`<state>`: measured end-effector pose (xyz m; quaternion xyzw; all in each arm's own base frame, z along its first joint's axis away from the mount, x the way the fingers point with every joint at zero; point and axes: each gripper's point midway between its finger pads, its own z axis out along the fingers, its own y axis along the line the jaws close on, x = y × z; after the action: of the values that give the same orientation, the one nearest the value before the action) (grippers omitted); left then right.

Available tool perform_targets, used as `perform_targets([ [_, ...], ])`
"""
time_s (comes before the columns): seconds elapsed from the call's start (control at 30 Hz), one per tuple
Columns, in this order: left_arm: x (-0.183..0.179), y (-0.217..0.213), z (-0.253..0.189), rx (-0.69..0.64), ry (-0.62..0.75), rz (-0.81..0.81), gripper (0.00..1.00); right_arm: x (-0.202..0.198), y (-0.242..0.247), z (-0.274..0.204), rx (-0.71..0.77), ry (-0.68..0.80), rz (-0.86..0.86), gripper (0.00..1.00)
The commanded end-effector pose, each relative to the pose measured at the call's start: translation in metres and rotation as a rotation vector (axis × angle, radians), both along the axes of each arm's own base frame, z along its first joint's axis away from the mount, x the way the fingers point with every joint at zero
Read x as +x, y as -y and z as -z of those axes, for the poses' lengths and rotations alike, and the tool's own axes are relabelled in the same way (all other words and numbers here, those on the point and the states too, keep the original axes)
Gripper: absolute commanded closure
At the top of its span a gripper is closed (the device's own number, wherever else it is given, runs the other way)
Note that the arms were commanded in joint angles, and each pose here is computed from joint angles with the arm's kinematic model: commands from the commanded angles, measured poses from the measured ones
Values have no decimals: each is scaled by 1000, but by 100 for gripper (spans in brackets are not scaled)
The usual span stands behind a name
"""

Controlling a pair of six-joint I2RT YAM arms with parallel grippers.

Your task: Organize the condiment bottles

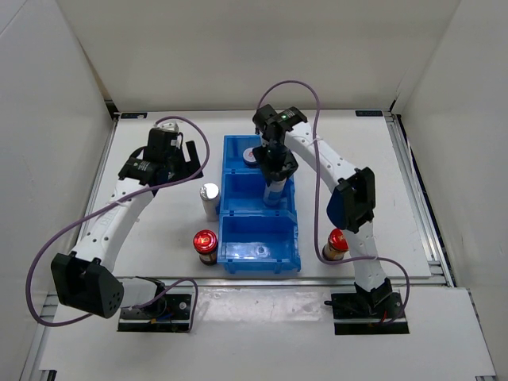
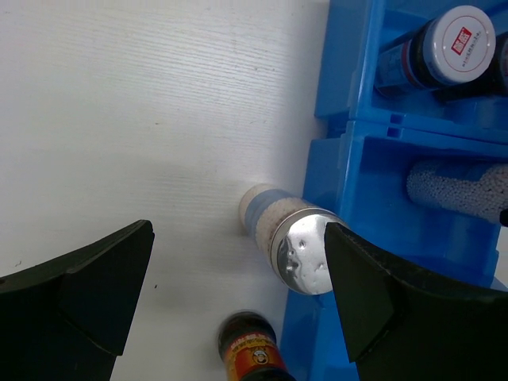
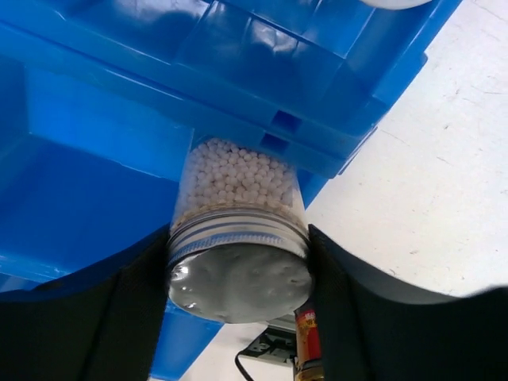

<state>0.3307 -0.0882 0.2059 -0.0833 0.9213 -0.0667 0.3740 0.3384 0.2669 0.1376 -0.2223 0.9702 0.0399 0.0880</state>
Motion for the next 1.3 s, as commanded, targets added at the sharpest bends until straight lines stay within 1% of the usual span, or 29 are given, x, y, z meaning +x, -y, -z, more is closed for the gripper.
perform_targets([
  [0.0, -2, 10, -11, -49, 53, 44, 0, -5, 13, -30, -29, 46, -1, 31],
  [0.03, 0, 12, -9, -57, 57, 51, 0, -6, 12, -30, -22, 41, -3, 25],
  [0.07, 0, 15, -6, -62, 47, 59, 0, -3, 9, -36, -5, 59, 10, 22],
  [0.1, 2, 16, -8, -72, 56, 52, 0, -2, 11, -43, -10, 74, 13, 15],
  [0.17, 2, 19, -5, -84, 43, 67, 0, 6, 14, -60, -3, 137, 37, 6],
  [0.2, 3, 22, -7, -94, 52, 75, 0, 12, 11, -82, 36, 202, 53, 0],
  [0.3, 2, 30, -6, -121, 48, 117, 0, 14, 9, -113, 95, 271, 66, 0],
  [0.33, 2, 32, -4, -128, 49, 124, 0, 16, 7, -131, 133, 318, 68, 0],
  [0.4, 3, 37, -3, -142, 45, 154, 0, 15, 9, -139, 141, 327, 69, 0],
  [0.5, -1, 54, 0, -184, 36, 229, 0, 15, 9, -134, 126, 309, 68, 0],
  [0.63, -11, 65, 17, -146, 0, 300, 0, 12, 8, -127, 116, 283, 64, 0],
  [0.67, -16, 63, 26, -140, -27, 298, 0, 11, 7, -127, 123, 278, 61, 0],
  [0.73, -20, 60, 32, -119, -34, 304, 0, 10, 8, -128, 123, 278, 61, 0],
  [0.87, -35, 60, 57, -126, -92, 330, 0, 8, 7, -125, 124, 263, 57, 0],
  [1.07, -32, 58, 64, -113, -89, 318, 0, 8, 8, -123, 117, 255, 56, 0],
  [1.1, -34, 57, 68, -112, -98, 317, 2, 8, 8, -123, 117, 255, 56, 0],
  [1.17, -34, 57, 68, -112, -98, 317, 9, 4, 3, -122, 139, 237, 37, 0],
  [1.2, -34, 57, 68, -112, -98, 317, 16, 4, 3, -122, 139, 237, 37, 0],
  [1.27, -32, 58, 67, -113, -89, 318, 22, 1, 4, -124, 145, 231, 34, 0],
])
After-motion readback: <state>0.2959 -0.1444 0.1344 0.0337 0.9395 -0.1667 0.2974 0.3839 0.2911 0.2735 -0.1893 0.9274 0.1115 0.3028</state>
